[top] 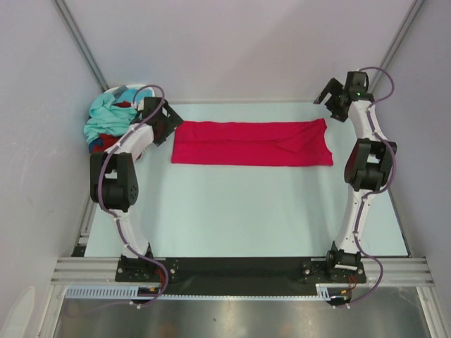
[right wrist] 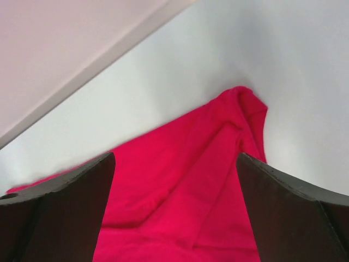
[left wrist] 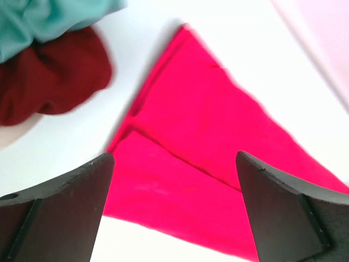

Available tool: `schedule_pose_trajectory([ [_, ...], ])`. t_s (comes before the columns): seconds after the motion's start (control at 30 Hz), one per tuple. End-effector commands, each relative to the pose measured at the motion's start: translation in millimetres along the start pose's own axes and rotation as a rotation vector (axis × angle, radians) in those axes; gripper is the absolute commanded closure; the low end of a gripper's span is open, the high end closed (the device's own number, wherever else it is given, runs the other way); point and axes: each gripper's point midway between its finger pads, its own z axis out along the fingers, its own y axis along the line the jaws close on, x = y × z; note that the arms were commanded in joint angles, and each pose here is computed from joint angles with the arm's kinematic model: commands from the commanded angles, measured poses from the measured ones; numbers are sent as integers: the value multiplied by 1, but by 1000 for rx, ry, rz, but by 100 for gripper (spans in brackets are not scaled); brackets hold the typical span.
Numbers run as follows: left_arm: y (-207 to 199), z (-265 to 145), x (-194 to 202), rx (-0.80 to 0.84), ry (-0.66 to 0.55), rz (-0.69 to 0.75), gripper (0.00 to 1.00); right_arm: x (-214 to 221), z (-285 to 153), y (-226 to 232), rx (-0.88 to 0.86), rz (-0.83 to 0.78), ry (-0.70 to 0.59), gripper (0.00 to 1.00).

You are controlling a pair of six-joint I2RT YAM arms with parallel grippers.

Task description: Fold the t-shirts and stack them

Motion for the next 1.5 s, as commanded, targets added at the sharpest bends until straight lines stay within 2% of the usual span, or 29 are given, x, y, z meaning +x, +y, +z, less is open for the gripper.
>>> schedule_pose_trajectory([
  [0.0,-71,-82,-43,208,-139,94,1,-51,-97,58,-123,-51,-138,0],
  [0.03,-75,-87,-38,221,-137,119,0,-30,-92,47,-99,-41,-88,0],
  [0.1,-91,-102,-22,271,-125,201,0,-19,-114,60,-138,-30,-91,0],
  [0.13,-98,-105,-12,301,-101,236,0,17,-102,44,-102,-7,-18,0],
  [0.23,-114,-110,16,345,-74,363,0,51,-116,59,-98,-9,-29,0],
  [0.27,-120,-110,26,359,-68,411,1,83,-107,51,-44,-28,-2,0],
  [0.47,-120,-76,63,354,51,441,1,135,-92,26,63,33,4,0],
  [0.7,-105,-59,87,315,116,436,1,151,-46,28,33,65,49,0],
  [0.97,-102,-63,86,309,108,447,0,163,-2,40,-1,79,78,2],
  [1.1,-102,-63,87,312,114,446,0,162,2,45,-16,83,64,12],
  [1.27,-102,-60,92,318,134,441,0,163,6,48,-9,78,77,15],
  [1.47,-102,-57,92,316,136,442,1,162,18,58,-49,102,77,28],
])
